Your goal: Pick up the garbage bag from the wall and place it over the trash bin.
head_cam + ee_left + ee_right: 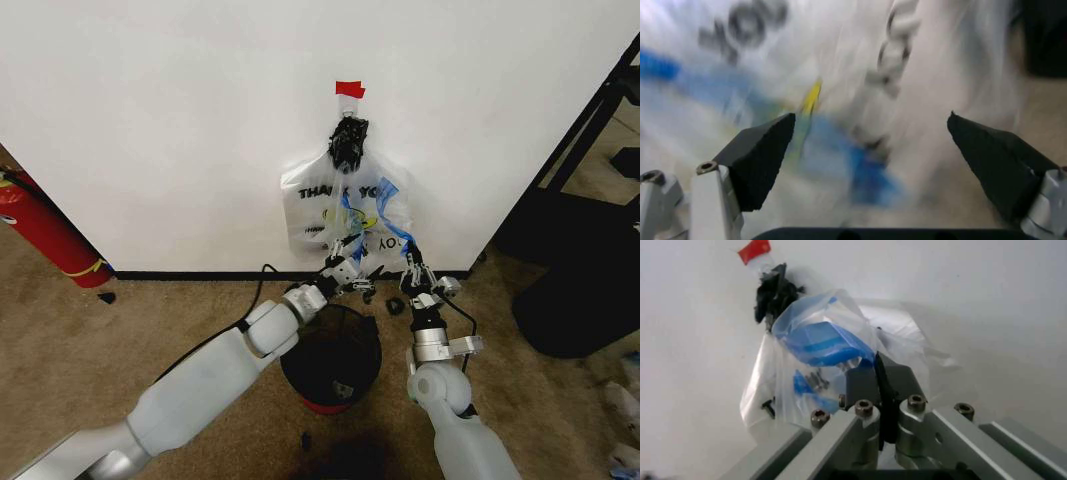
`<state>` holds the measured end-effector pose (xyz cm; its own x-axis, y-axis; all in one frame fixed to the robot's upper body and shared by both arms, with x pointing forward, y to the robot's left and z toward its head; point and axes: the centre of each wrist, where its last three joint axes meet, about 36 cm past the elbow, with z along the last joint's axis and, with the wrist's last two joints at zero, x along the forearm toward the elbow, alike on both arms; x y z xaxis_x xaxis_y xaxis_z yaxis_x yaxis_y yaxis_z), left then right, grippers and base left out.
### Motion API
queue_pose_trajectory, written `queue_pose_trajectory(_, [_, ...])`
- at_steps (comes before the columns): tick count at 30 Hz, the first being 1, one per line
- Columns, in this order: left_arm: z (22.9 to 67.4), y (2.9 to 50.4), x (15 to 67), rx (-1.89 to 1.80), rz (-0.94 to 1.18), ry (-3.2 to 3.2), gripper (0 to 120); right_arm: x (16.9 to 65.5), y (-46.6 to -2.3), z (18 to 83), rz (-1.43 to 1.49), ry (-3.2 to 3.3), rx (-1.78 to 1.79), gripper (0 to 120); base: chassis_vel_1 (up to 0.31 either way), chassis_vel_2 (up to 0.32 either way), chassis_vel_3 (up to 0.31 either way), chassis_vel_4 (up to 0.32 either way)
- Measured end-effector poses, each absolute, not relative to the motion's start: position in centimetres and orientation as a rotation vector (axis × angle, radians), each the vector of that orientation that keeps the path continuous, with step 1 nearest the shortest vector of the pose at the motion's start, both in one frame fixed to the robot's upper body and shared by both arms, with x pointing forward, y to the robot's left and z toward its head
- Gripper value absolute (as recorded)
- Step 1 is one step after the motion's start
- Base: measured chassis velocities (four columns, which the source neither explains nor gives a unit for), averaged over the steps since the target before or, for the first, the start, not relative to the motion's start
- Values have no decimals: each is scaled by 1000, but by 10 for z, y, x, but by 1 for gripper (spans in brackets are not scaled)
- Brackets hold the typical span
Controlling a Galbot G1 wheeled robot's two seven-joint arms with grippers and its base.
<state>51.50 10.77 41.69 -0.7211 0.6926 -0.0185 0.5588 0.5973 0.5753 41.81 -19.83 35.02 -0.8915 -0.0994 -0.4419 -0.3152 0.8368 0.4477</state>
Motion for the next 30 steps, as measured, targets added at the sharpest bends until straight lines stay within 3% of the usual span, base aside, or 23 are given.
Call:
queue_pose_trajectory(3, [415, 107, 521, 983, 886, 2608, 86, 415, -197, 352, 721, 2604, -322, 0, 0, 0, 0, 0])
queue_pose_trajectory(10, [420, 99, 526, 896, 1029, 2640, 62, 411, -198, 354, 693, 2592, -333, 0, 0, 0, 0, 0])
queue_pose_trajectory(16, [419, 93, 529, 879, 1121, 2632, 54, 410, -198, 355, 691, 2589, -328, 0, 0, 0, 0, 0])
queue_pose_trajectory(20, [420, 90, 529, 847, 1165, 2660, 35, 411, -200, 355, 687, 2589, -323, 0, 0, 0, 0, 0])
queue_pose_trajectory(29, [427, 94, 530, 818, 1122, 2674, 11, 412, -201, 354, 675, 2590, -323, 0, 0, 0, 0, 0])
queue_pose_trajectory(30, [428, 96, 528, 823, 1071, 2684, 3, 413, -201, 353, 673, 2592, -320, 0, 0, 0, 0, 0])
